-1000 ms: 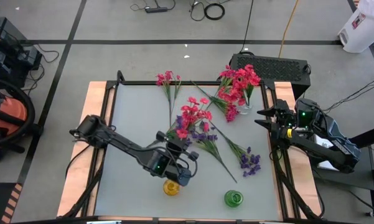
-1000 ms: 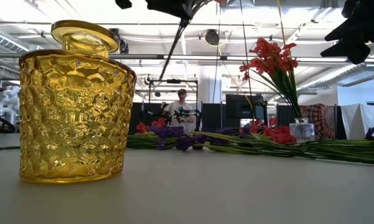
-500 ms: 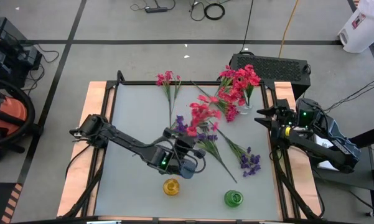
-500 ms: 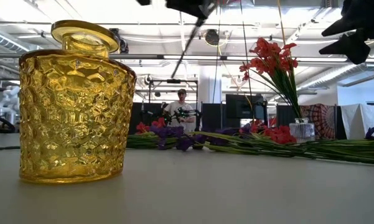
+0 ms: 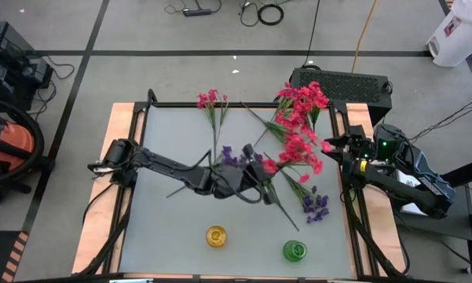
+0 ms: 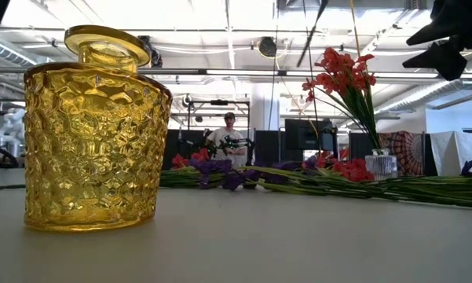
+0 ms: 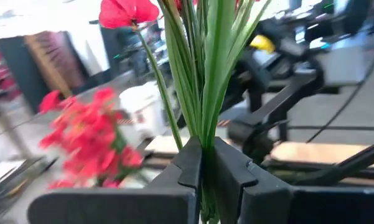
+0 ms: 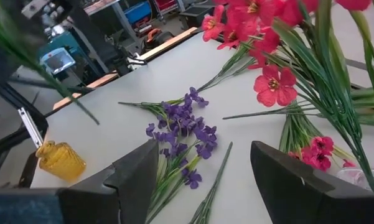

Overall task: Sort flowers into vase by color
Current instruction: Put the red flower into the transparent vase

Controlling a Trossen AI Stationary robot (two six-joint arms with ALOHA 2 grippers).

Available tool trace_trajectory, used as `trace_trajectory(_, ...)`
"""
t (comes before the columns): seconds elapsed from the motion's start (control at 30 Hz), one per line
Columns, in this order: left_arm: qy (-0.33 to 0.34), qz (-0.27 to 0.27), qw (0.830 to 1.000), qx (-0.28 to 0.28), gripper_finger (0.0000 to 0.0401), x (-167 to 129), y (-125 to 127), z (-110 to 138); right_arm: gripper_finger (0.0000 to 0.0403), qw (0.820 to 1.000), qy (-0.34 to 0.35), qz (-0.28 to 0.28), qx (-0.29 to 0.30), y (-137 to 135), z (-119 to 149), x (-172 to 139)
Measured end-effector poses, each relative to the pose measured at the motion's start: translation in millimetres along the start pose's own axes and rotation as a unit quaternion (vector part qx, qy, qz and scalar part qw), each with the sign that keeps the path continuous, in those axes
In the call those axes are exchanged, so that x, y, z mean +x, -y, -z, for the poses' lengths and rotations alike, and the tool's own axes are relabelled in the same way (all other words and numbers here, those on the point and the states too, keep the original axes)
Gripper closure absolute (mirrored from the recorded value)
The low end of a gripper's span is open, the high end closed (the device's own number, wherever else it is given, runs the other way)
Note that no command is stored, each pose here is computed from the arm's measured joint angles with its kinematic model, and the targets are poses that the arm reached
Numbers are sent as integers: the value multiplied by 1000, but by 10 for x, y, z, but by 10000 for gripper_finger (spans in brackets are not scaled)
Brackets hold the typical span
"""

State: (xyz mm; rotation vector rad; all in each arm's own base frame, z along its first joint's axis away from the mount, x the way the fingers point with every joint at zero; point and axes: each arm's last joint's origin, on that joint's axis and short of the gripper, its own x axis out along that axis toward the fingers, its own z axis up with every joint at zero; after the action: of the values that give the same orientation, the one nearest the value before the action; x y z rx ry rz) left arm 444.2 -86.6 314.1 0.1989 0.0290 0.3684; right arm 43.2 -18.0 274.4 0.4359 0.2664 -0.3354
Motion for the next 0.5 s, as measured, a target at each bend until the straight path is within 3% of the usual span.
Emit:
trace_trajectory(0.3,18,64,998,-8,374,282,-438,82,156,996,13,-63,-59,-50,-45,-4)
trace_trajectory(0.5,32,142,989,-35,374,425,-649,166,156,991,40,-97,-88,-85,-102,-12)
